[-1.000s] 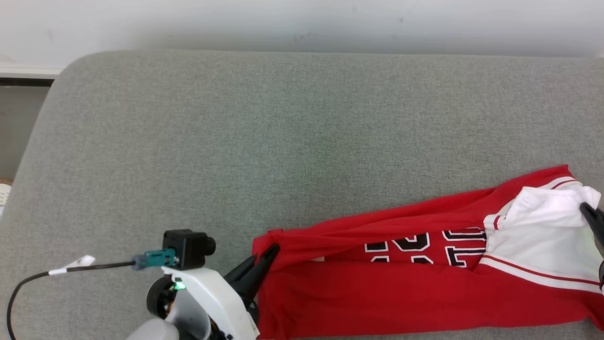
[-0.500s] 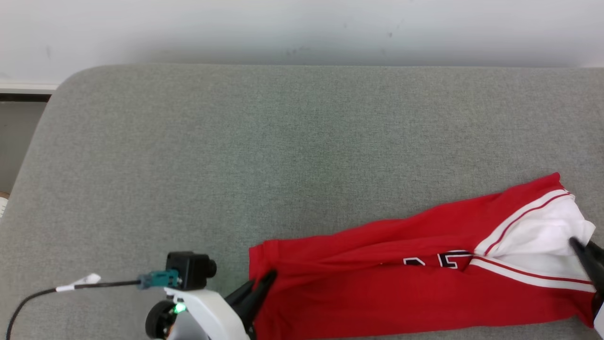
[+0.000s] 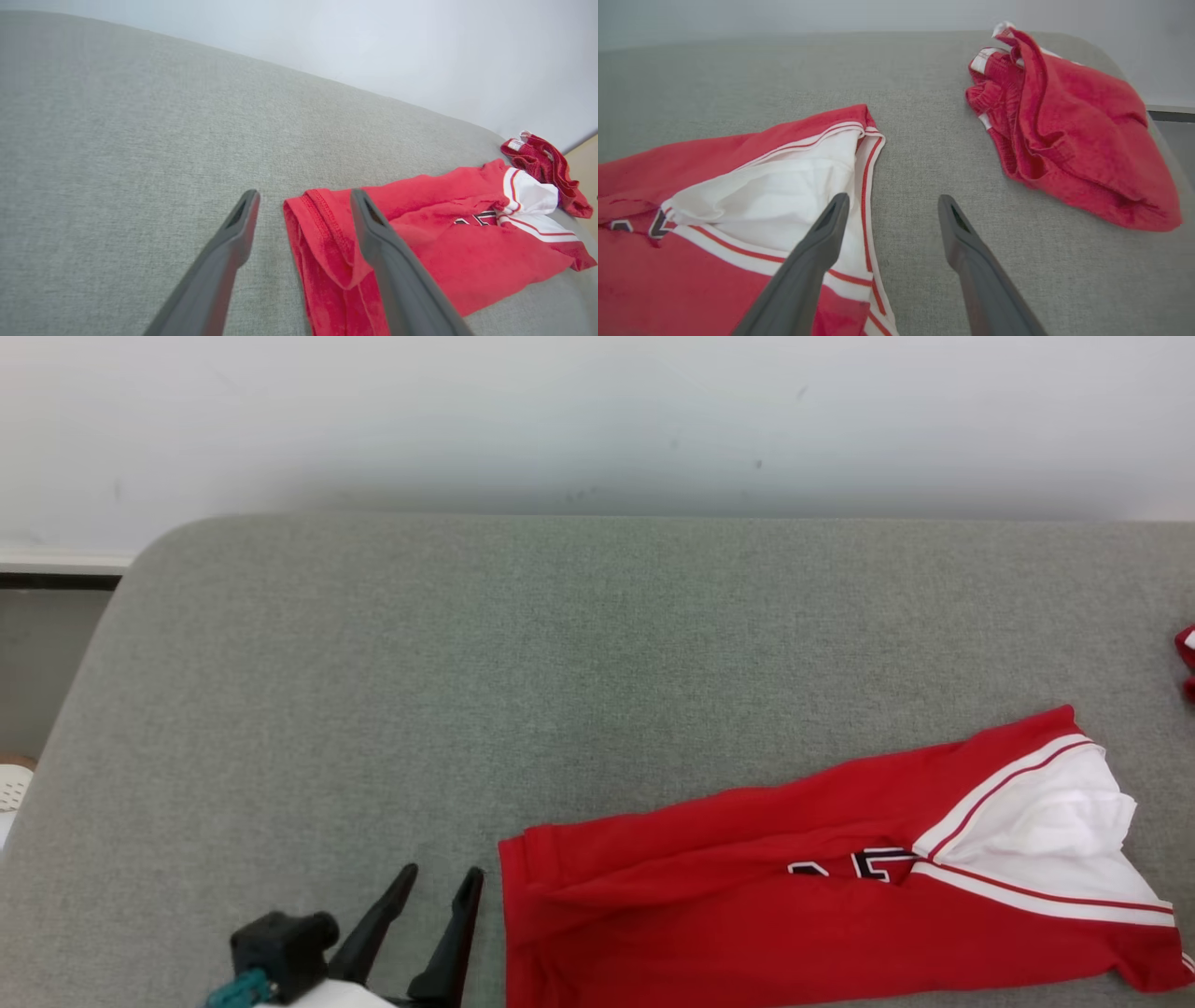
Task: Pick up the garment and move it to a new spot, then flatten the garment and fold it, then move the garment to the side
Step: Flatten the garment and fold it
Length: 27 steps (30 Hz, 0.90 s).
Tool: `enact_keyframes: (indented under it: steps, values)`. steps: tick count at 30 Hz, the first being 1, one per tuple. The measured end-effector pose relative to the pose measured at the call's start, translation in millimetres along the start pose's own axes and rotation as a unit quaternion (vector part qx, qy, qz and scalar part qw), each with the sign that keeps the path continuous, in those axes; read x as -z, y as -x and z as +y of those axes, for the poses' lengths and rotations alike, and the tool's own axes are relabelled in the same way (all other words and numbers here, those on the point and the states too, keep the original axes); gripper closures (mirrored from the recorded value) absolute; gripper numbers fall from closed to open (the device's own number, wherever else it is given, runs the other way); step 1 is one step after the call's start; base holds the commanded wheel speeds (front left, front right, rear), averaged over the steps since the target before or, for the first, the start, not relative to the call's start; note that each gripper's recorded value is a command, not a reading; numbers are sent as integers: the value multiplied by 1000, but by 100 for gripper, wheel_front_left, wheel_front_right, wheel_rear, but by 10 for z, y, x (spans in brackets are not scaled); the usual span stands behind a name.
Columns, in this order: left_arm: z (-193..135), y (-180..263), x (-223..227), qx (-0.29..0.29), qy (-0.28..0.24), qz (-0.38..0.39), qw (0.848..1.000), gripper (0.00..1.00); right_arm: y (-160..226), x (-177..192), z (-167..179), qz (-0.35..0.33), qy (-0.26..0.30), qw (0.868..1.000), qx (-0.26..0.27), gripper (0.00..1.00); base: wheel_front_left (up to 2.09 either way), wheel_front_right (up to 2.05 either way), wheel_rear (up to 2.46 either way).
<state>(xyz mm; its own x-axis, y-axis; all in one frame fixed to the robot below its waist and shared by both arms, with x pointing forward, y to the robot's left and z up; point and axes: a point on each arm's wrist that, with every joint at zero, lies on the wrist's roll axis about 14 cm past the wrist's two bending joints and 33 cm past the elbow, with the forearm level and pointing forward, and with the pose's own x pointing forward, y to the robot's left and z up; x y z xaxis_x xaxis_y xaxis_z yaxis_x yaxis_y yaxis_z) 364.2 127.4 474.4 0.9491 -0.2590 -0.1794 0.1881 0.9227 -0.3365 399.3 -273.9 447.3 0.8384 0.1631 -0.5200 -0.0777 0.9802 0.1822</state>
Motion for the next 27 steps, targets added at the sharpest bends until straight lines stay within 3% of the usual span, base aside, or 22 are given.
enact_keyframes:
  steps: [6,13,15,20,27]
  values:
    - [34,20,-193,-25,-35,-72,997,0,-160,-139,115,-1,-14,1000,-1,0,0,0,0]
    - [-6,-53,-241,-30,-64,-99,993,0,-536,34,289,64,1,998,-1,0,0,0,0]
    - [-14,-55,-256,-25,-94,-106,990,0,-625,118,310,84,0,996,0,0,0,0,0]
    - [89,-31,-233,-47,-100,-109,988,0,-770,415,368,137,8,991,-1,0,0,0,0]
    - [162,36,-210,-65,-93,-113,987,0,-793,523,385,167,4,986,-7,0,0,0,0]
